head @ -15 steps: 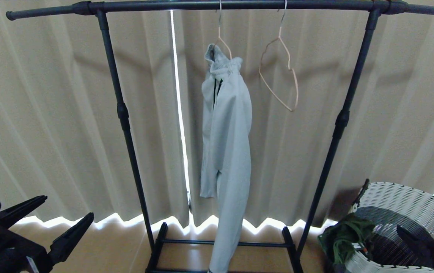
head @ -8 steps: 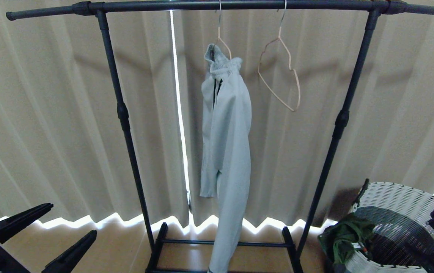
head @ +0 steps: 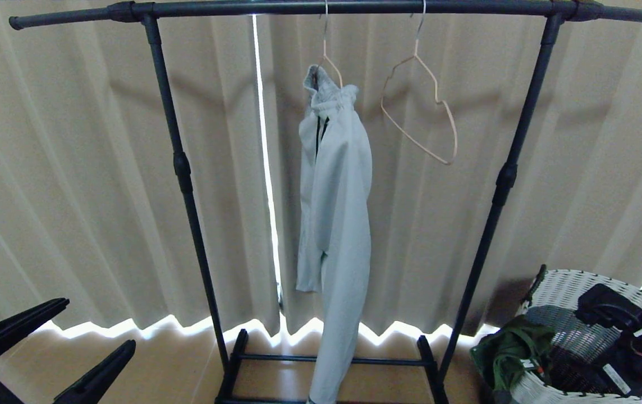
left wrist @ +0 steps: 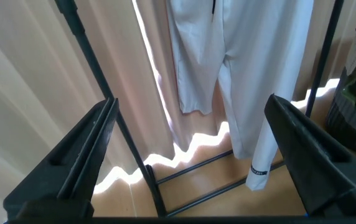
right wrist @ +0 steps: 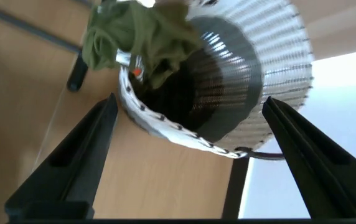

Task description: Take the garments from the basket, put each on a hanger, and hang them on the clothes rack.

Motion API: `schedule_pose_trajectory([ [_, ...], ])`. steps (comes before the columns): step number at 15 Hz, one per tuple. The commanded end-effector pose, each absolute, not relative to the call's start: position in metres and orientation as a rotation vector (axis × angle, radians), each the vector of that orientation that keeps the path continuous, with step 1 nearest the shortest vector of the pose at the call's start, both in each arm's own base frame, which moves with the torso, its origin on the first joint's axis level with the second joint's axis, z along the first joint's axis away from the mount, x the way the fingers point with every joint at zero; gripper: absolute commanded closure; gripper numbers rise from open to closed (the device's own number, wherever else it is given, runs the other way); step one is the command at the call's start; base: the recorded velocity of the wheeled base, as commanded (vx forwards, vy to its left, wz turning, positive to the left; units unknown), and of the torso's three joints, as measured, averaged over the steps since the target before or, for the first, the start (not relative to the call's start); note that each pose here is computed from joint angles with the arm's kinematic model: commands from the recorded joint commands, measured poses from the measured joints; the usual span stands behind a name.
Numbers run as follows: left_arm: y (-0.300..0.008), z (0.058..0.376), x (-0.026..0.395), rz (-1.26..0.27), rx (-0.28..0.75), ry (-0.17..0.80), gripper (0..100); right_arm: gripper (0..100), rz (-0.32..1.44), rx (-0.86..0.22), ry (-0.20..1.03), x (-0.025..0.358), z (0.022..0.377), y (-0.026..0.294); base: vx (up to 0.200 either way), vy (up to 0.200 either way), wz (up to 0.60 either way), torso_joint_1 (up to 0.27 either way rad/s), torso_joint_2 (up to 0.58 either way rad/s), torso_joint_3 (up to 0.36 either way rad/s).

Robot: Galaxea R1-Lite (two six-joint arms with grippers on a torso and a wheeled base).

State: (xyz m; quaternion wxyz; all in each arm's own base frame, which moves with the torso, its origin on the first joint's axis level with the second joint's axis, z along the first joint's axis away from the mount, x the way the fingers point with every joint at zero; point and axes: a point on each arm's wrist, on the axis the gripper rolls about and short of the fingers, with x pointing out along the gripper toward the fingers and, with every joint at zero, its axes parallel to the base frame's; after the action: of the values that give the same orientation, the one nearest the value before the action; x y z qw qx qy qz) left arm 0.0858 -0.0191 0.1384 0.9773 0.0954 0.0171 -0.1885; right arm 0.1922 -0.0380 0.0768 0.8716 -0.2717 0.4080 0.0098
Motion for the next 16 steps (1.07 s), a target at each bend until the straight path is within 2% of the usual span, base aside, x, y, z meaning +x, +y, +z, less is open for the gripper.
schedule_pose_trajectory([
  [1, -0.019, 0.138, 0.086, -0.380, 0.191, 0.034, 0, 0, 0.061, -0.563, 0.933, 0.220, 0.047, -0.043, 0.000, 0.000, 0.00, 0.000, 0.00, 0.000],
  [8, -0.019, 0.138, 0.086, -0.378, 0.192, 0.036, 0, 0, 0.129, -0.570, 0.984, 0.270, 0.001, -0.039, 0.000, 0.000, 0.00, 0.000, 0.00, 0.000],
  [12, -0.019, 0.139, 0.085, -0.377, 0.193, 0.031, 0, 0, 0.100, -0.561, 0.991, 0.286, -0.009, -0.048, 0.000, 0.000, 0.00, 0.000, 0.00, 0.000],
  [16, -0.017, 0.145, 0.074, -0.366, 0.200, -0.048, 0, 0, 0.072, -0.549, 0.992, 0.296, -0.015, -0.058, 0.000, 0.000, 0.00, 0.000, 0.00, 0.000],
])
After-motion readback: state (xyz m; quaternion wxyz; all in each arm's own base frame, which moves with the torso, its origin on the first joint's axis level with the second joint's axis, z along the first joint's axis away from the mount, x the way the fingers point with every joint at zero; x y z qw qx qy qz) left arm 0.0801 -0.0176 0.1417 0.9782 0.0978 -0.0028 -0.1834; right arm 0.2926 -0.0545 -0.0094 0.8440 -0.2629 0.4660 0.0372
